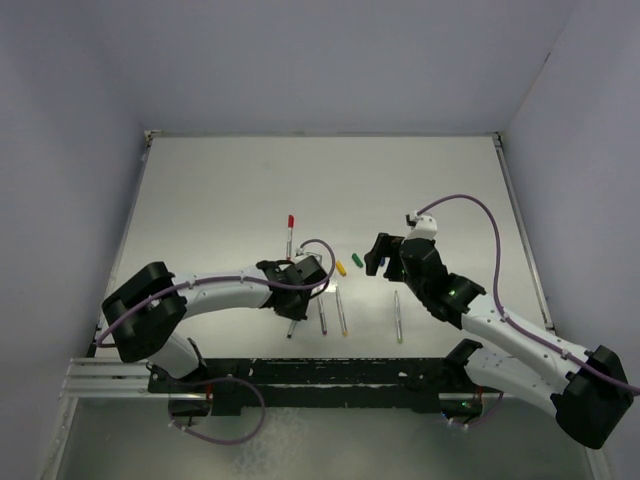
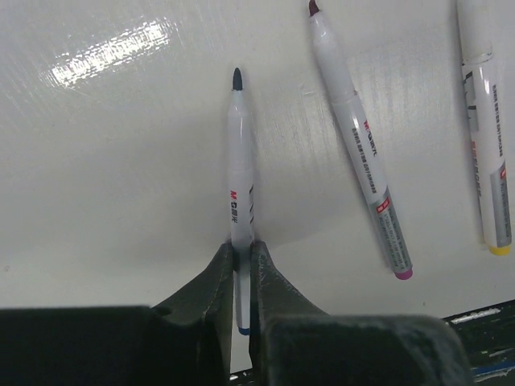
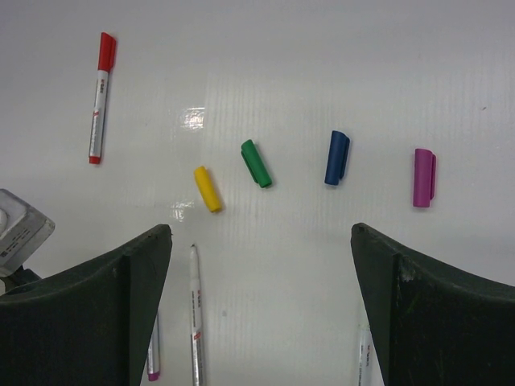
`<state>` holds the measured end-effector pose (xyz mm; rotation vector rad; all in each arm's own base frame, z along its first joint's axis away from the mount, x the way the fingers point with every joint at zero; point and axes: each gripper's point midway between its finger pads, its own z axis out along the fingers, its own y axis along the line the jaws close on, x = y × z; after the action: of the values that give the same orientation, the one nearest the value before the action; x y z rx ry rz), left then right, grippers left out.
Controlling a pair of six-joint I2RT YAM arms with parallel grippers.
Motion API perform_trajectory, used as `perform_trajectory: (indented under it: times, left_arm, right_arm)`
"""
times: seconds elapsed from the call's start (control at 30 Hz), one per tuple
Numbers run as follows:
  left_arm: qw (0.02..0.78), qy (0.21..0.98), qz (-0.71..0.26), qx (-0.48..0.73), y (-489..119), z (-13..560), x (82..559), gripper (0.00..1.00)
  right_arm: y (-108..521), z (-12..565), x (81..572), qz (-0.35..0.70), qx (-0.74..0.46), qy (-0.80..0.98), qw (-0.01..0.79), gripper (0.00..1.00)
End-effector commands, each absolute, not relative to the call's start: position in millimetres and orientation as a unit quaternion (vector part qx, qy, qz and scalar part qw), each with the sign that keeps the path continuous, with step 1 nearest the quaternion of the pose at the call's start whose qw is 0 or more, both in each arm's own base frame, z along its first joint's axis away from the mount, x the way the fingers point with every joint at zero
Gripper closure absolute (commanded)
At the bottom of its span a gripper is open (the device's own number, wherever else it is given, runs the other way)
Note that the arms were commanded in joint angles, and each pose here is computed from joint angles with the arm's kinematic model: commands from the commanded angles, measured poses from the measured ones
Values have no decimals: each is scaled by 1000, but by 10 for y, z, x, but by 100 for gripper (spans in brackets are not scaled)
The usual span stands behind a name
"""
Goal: Insert the pens into the pen caps
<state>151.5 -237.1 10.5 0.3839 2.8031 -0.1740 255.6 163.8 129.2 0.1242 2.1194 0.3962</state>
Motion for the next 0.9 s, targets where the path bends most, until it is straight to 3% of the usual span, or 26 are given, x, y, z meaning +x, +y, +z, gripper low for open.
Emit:
perform_trajectory:
  times: [0.0, 0.1, 0.4, 0.87]
  left_arm:
    - [106, 986, 5, 129, -2062, -269, 1333, 94]
    - [104, 986, 14, 130, -2034, -318, 1333, 100]
    - [110, 985, 33, 131, -1974, -363, 1364, 100]
    - [218, 966, -46, 128, -2182, 459, 1642, 100]
  right_arm:
    - [1640, 1364, 2572, 170, 62, 858, 480, 6]
    - [1641, 1366, 2574, 170, 62, 858, 480, 6]
    - [1558, 1276, 2571, 144, 72, 867, 472, 8]
    - [1383, 1212, 2805, 62, 56, 894, 440, 17]
